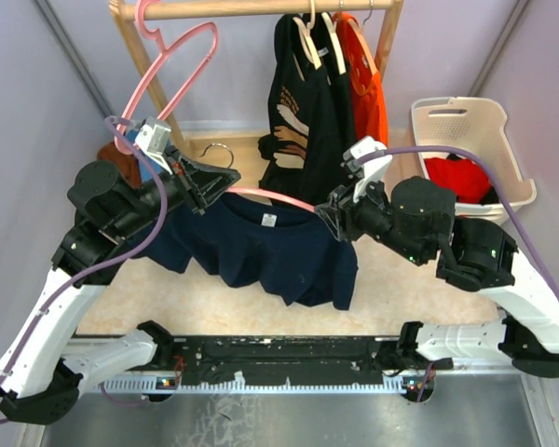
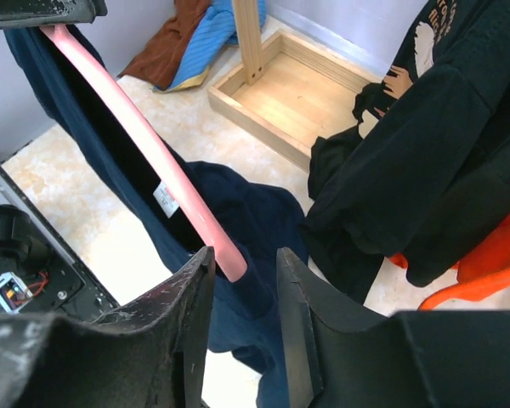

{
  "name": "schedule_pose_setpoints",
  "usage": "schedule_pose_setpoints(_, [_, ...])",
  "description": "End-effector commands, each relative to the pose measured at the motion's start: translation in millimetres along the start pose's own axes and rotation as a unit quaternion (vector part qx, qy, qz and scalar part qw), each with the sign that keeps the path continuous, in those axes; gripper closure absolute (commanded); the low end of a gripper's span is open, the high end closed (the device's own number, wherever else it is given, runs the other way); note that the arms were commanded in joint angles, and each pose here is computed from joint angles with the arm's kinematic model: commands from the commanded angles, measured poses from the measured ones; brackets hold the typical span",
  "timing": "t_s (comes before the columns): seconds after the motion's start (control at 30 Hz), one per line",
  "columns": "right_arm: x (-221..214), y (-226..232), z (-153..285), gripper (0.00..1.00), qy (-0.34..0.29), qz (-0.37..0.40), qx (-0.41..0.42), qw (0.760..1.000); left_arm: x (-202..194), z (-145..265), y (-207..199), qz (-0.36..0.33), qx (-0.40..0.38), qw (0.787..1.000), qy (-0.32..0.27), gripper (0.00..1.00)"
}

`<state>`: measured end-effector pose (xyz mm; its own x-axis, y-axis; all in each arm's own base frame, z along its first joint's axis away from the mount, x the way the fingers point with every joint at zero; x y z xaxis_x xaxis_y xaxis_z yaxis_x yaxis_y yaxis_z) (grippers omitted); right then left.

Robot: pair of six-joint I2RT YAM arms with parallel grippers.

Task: Place the t-shirt on the hanger

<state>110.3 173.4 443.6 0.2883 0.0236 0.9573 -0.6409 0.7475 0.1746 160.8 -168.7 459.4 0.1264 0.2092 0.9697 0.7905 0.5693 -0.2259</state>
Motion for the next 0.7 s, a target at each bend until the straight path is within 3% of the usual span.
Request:
schedule_pose_setpoints(0.0, [19,-3,16,0.66,-0.050,-0.033,-0.001,0.998,17,6,-9,-0.013,-0.023,0.999,-0.041,1.00])
schedule_pose_setpoints(0.43, [-7,-4,14,0.71,0.005,-0.034,0.001,0.999,19,8,-10,-0.014,-0.022,0.999,-0.042,1.00])
schedule_pose_setpoints(0.67, [-11,-4,11,0.80,0.013,-0.031,-0.005,0.999,20,8,-10,-0.014,-0.022,0.999,-0.043,1.00])
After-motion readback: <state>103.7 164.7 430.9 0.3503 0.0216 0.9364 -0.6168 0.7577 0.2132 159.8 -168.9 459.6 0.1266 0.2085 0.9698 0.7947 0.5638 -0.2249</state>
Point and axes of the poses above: each gripper's point midway between its finger pads, its own z axis back along the fingers, its own y axis along the line the jaws close on, x = y × z, the point moved 8 cm from there along z, back along the fingers, and after that the axes turned 9 degrees about -z, right-handed, at the moved point
